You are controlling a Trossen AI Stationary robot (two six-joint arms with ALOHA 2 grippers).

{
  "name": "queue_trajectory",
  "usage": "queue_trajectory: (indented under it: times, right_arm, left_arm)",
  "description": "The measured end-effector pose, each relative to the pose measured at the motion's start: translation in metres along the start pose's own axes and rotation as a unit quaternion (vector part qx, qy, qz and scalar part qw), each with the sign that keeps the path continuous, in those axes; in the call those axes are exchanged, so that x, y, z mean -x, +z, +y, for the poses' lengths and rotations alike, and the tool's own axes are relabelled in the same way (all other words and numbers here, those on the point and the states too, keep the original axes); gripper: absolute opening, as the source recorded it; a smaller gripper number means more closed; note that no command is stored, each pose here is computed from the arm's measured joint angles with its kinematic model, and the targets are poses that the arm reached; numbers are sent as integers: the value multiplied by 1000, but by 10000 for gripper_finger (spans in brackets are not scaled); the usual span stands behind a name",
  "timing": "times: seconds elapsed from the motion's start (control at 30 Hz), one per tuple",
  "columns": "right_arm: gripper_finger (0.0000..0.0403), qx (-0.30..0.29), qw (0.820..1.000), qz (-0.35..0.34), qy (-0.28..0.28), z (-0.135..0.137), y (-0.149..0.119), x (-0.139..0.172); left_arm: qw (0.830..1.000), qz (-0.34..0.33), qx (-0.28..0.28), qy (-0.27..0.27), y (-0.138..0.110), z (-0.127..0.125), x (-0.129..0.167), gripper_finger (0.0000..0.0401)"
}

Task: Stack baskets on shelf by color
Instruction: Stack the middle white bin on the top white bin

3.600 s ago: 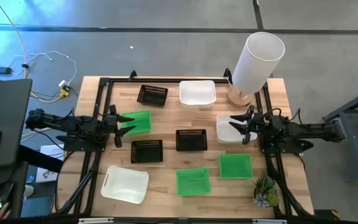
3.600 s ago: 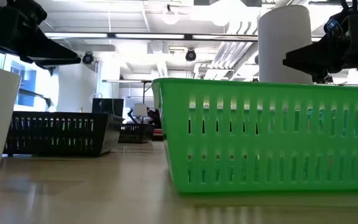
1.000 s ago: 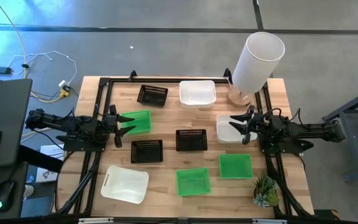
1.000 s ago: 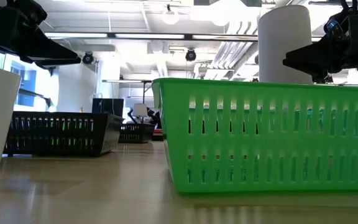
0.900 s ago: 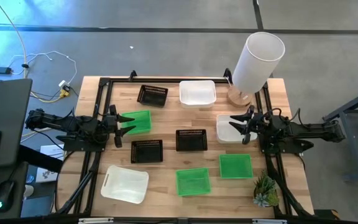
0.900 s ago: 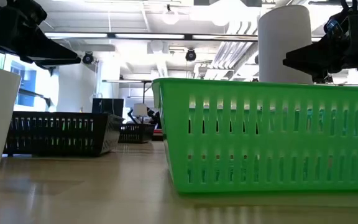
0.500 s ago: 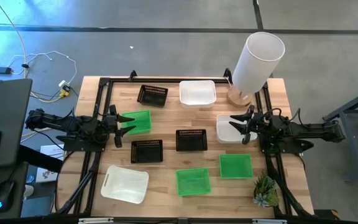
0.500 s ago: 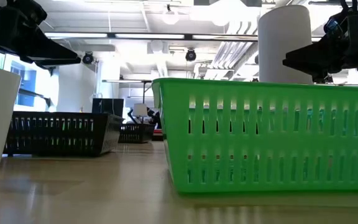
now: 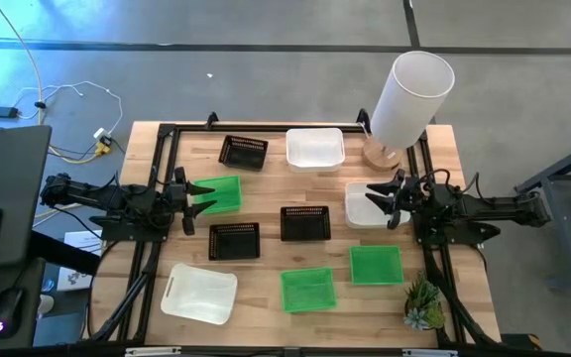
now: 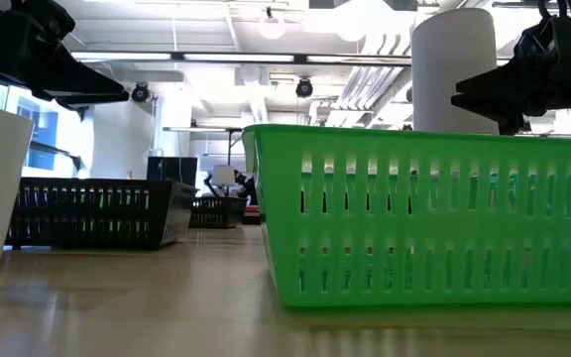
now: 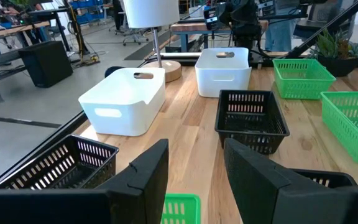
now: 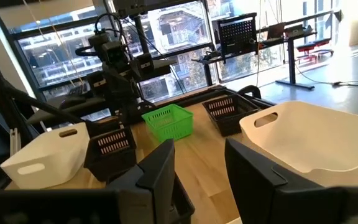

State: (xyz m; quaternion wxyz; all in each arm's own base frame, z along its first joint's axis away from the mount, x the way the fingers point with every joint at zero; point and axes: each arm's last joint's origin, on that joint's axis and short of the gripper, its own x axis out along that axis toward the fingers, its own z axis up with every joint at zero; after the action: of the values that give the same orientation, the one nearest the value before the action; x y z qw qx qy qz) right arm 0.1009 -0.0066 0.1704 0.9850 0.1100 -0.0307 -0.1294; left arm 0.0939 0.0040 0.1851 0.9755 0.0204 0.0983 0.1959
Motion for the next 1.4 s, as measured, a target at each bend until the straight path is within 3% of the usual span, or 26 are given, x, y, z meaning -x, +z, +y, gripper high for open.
queue_trajectory:
  times: [0.8,1.17,1.3,1.4]
  right_arm:
    - [132,11,999,-48,0,2,14,1]
    - [206,12,997,-71,-15,5,38,5]
    - [213,11,998,-68,-16,8,53,6]
    - [210,27,999,-29,-29,10,63,5]
  left_arm:
    - [1000,0,16,0,0,0,0,142]
    - [999,0,34,0,0,0,0,142]
    - [999,0,36,0,0,0,0,142]
    - [999,0,45,0,0,0,0,142]
